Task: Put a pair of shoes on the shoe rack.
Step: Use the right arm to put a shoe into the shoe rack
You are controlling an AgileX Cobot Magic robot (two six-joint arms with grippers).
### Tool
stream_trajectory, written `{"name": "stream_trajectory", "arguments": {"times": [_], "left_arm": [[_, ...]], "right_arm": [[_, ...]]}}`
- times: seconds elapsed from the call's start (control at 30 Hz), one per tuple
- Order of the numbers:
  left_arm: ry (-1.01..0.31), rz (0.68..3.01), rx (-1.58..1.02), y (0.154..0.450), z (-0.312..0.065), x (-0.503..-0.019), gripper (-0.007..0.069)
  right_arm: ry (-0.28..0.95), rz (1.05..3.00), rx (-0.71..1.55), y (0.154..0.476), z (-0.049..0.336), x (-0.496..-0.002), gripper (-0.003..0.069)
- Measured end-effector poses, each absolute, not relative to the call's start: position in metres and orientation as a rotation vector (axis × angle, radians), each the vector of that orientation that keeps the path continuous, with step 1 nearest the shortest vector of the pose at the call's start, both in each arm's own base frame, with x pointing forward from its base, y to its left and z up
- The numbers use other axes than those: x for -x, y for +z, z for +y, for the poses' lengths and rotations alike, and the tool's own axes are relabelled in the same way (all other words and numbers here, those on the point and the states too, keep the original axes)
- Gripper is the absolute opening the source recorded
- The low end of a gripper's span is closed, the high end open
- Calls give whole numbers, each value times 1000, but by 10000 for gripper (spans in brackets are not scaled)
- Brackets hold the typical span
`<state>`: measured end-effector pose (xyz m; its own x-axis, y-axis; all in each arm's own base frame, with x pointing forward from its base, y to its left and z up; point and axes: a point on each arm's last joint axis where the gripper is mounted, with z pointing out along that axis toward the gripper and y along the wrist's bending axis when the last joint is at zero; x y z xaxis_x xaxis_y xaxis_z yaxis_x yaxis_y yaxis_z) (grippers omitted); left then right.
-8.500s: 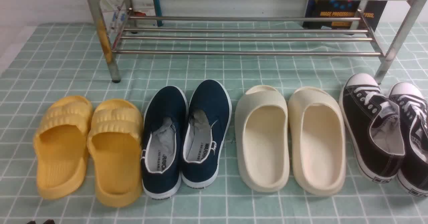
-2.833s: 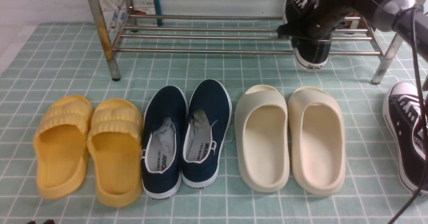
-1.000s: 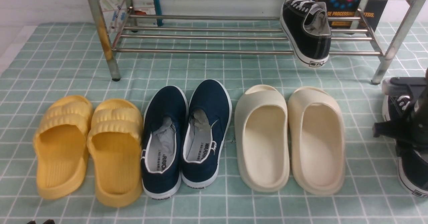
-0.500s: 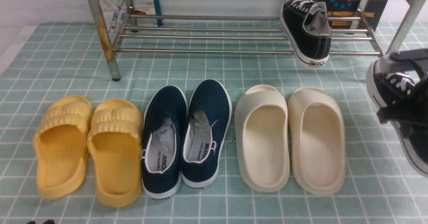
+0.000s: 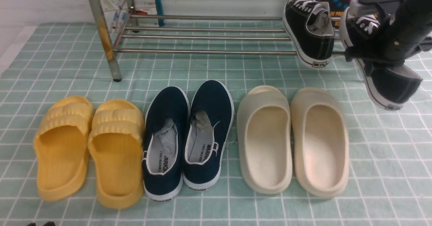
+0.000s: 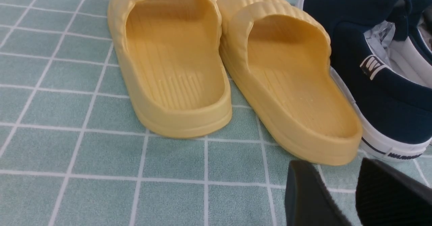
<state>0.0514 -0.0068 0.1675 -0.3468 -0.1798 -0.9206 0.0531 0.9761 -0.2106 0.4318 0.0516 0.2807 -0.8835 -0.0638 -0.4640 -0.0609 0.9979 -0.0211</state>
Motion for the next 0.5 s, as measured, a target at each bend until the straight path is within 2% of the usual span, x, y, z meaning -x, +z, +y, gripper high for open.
{"name": "stream_trajectory", "arguments": {"times": [0.27, 0.5], "left_arm": [[-240, 1911, 91, 167, -7, -51, 239], [-240, 1911, 91, 167, -7, -51, 239]], "right_arm": [[-51, 2656, 133, 269, 57, -486, 32], [-69, 2619, 128, 258, 56, -508, 32]]}}
